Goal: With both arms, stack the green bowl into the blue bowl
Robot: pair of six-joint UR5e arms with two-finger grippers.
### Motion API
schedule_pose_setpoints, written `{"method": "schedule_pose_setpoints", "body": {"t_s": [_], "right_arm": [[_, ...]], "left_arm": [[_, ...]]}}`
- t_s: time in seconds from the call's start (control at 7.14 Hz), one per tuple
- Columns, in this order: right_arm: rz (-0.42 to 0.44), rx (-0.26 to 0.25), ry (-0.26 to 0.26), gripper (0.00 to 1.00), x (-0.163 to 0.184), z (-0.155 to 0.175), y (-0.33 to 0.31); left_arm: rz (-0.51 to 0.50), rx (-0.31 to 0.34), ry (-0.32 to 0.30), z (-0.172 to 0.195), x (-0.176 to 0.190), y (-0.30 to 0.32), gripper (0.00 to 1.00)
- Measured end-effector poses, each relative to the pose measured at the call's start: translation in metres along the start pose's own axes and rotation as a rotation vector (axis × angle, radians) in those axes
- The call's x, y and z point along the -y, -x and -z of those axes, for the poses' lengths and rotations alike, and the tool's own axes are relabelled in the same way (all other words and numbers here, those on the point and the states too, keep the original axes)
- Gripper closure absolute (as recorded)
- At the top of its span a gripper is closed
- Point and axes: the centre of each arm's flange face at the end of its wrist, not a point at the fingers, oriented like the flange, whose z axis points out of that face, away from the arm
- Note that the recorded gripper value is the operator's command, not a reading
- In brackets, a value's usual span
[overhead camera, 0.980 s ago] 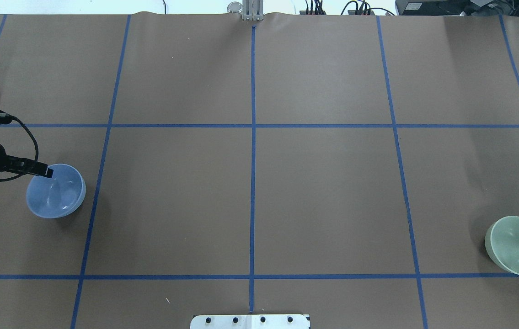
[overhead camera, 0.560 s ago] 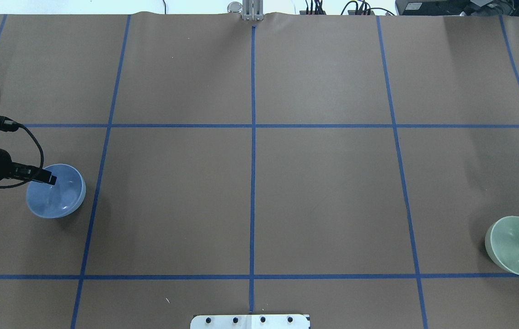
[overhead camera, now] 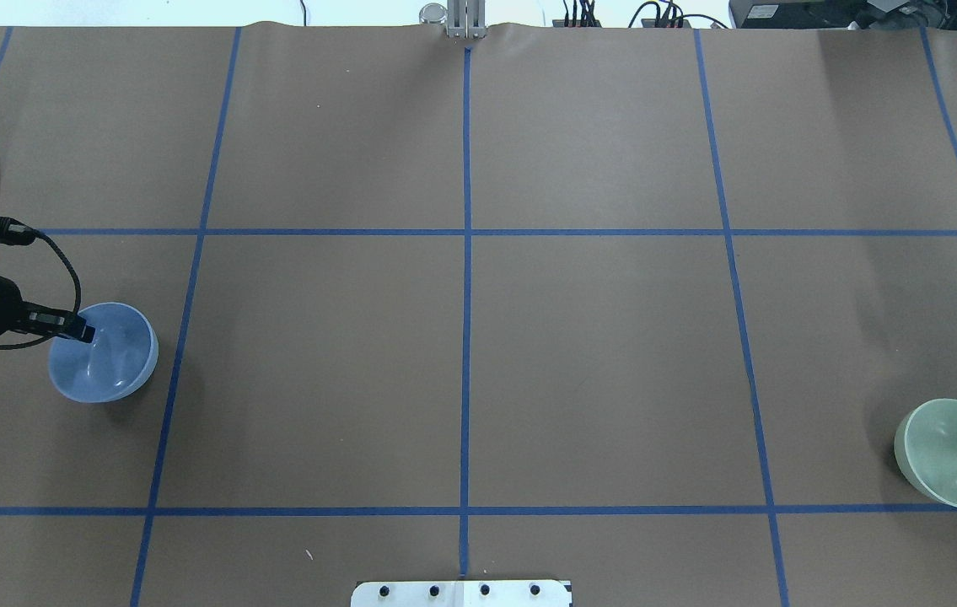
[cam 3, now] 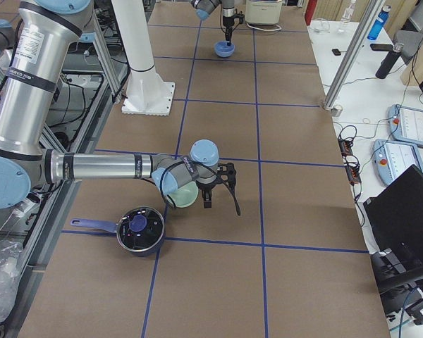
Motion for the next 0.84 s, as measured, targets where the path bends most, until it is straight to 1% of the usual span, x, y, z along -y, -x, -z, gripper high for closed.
{"method": "schedule_pose_setpoints", "body": {"t_s": [0.28, 0.56, 0.7, 0.84], "right_arm": [[-0.002, -0.002, 0.000, 0.00, 0.000, 0.000, 0.000], [-0.007, -0.004, 0.005, 0.00, 0.000, -0.003, -0.002], [-0.010, -0.005, 0.010, 0.00, -0.001, -0.005, -0.002], [-0.018, -0.005, 0.016, 0.01, -0.001, -0.007, -0.001]], "left_arm": [[-0.006, -0.011, -0.001, 0.003, 0.002, -0.006, 1.00], [-0.005, -0.075, 0.037, 0.017, 0.016, -0.031, 1.00], [0.008, -0.097, 0.054, 0.031, 0.034, -0.051, 1.00], [0.027, -0.101, 0.064, 0.046, 0.063, -0.089, 1.00]]}}
